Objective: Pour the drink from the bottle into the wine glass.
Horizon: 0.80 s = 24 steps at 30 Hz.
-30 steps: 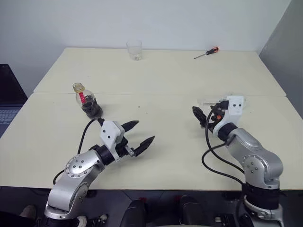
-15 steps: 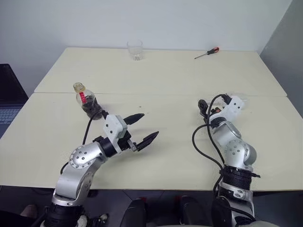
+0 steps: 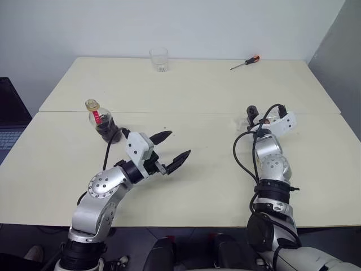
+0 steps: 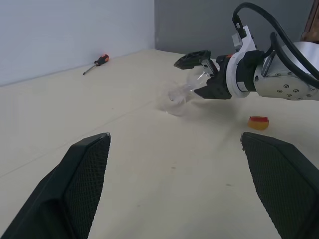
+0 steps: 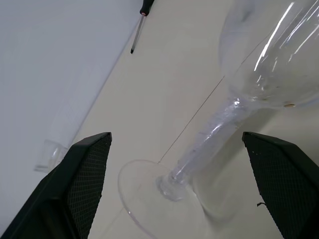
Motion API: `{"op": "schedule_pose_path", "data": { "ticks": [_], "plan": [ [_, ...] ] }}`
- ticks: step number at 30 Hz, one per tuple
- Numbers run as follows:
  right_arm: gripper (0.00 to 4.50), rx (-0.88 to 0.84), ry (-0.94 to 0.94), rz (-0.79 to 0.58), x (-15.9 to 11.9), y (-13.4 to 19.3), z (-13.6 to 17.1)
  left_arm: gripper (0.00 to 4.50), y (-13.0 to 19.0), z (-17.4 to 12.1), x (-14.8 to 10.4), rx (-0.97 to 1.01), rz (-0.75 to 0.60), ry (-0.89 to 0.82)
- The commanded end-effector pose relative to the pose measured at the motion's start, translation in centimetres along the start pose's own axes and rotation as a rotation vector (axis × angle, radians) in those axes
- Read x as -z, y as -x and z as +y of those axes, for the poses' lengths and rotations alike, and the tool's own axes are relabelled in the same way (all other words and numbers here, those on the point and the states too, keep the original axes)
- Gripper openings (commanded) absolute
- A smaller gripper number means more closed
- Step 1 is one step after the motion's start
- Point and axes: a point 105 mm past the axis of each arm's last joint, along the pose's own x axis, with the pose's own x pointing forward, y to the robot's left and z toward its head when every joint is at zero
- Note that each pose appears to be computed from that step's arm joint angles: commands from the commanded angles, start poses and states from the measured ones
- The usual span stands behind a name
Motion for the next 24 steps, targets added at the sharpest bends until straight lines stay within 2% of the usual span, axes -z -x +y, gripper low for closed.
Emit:
{"op": "schedule_pose_path", "data": {
  "ticks": [1, 11, 24],
  "plan": [
    [4.50, -0.041, -0.054, -0.029, -0.6, -0.5, 1.5, 4.44, -0.1, 0.1, -1.0, -0.006, -0.032, -0.035],
    [4.50, -0.028, -0.061, -0.049, -0.5, -2.1, 2.3, 4.44, -0.4, 0.4, -1.4, -0.022, -0.043, -0.038],
    [4.50, 0.104, -0.159, -0.083, -0.2, -3.2, 1.1, 4.44, -0.5, 0.5, -1.6, -0.028, -0.052, -0.038]
  ]
}}
